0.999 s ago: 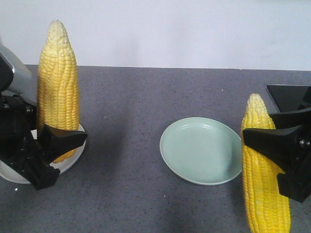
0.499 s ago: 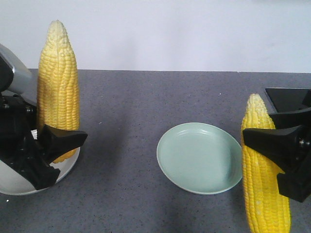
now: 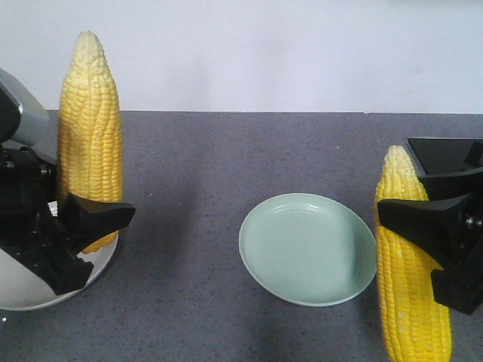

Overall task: Distribute corn equally
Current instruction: 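Move the right gripper's cob over the pale green plate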

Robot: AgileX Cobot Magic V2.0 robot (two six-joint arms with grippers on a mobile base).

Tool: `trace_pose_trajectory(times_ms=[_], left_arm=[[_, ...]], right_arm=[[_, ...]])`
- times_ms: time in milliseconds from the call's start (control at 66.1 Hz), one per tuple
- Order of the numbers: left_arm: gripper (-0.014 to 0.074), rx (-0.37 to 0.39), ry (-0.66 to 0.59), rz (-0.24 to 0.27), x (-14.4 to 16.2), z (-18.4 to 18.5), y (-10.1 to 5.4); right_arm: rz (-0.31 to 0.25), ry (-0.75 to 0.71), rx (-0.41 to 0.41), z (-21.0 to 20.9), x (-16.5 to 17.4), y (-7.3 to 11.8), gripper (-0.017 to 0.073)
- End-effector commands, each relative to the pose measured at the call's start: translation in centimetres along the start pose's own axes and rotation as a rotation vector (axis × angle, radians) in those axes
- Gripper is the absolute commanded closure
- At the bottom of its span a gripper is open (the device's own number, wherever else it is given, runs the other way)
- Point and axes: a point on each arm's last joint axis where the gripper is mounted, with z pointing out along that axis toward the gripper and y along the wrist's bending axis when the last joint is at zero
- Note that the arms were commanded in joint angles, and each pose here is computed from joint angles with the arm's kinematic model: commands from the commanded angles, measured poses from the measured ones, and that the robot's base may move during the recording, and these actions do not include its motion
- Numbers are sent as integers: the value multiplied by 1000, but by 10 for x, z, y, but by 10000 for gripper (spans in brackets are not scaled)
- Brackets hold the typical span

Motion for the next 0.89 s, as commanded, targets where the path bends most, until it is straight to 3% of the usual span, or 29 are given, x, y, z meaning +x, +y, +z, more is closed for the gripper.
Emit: trace_pose_trajectory(times_ms=[0,877], left_arm=[[302,-26,-98,-6,-12,-10,1],[302,-26,-98,-6,-12,-10,1]], right_arm=[[-3,-91,25,-6,-12,-1,408],[9,-112,23,-7,-14,-1,408]])
